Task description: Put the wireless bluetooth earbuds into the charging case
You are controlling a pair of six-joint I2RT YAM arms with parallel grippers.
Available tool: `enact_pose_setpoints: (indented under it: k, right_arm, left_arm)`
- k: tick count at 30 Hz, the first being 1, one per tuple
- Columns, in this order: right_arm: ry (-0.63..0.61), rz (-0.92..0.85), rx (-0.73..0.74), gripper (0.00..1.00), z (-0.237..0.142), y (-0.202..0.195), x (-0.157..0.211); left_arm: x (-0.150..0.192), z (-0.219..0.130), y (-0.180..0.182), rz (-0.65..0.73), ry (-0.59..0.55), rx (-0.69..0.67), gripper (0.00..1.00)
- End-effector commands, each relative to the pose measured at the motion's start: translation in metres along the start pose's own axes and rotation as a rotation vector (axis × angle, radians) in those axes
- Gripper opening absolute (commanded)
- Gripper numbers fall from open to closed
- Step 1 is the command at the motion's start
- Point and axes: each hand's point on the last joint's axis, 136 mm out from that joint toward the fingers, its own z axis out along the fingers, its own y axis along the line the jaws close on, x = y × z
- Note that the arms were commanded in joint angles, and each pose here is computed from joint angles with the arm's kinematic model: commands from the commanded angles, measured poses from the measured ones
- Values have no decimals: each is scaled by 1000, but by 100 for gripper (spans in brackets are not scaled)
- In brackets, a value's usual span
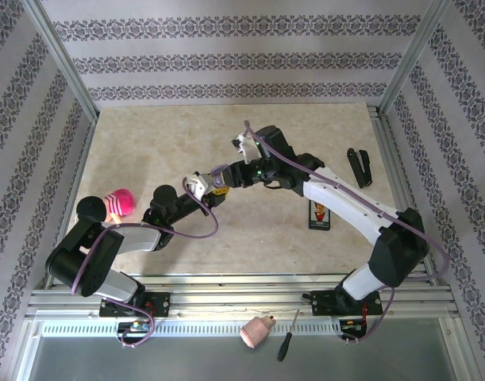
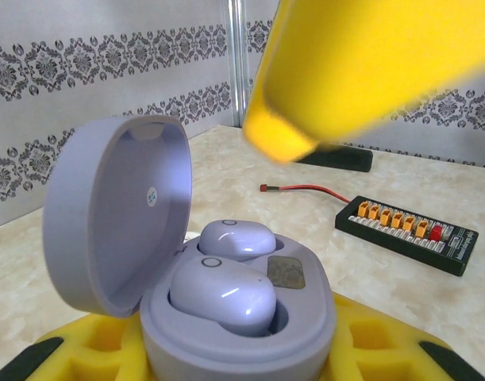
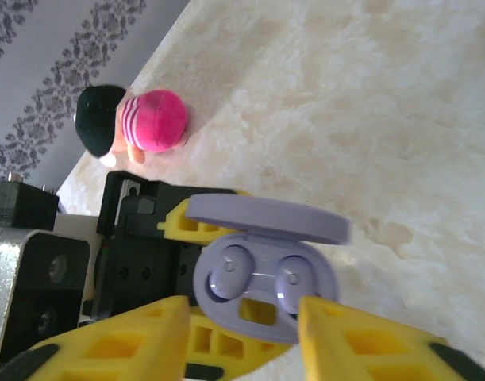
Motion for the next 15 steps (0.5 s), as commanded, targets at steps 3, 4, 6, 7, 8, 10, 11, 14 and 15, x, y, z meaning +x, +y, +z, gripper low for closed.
enact_pose_setpoints:
  k: [3, 4, 6, 7, 8, 10, 11, 14, 15]
  right_arm:
    - [-127, 32, -1, 60, -21, -6, -30]
    - [-124, 42, 3, 66, -20, -9, -32]
    - [-112, 68, 10, 73, -16, -14, -34]
    - [-107, 79, 14, 75, -13, -17, -35]
    - [-105, 90, 16, 78, -11, -19, -37]
    - [-89, 100, 13, 83, -5, -22, -37]
    - [-80, 102, 8, 85, -2, -22, -38]
    - [-58, 105, -2, 87, 6, -23, -35]
    - [-51, 107, -4, 87, 8, -24, -33]
  left_arm:
    - [-10, -4, -4, 87, -37, 38, 28]
    - [-10, -4, -6, 92, -35, 46, 28]
    - [-12, -5, -8, 98, -37, 58, 28]
    - [-13, -5, -9, 101, -36, 65, 27]
    - [-14, -5, -10, 102, -36, 72, 27]
    - [-17, -6, -11, 104, -40, 76, 27]
    - [-19, -6, -11, 104, -41, 78, 27]
    - [-21, -7, -10, 105, -43, 74, 27]
    - [-22, -7, -10, 104, -44, 72, 27]
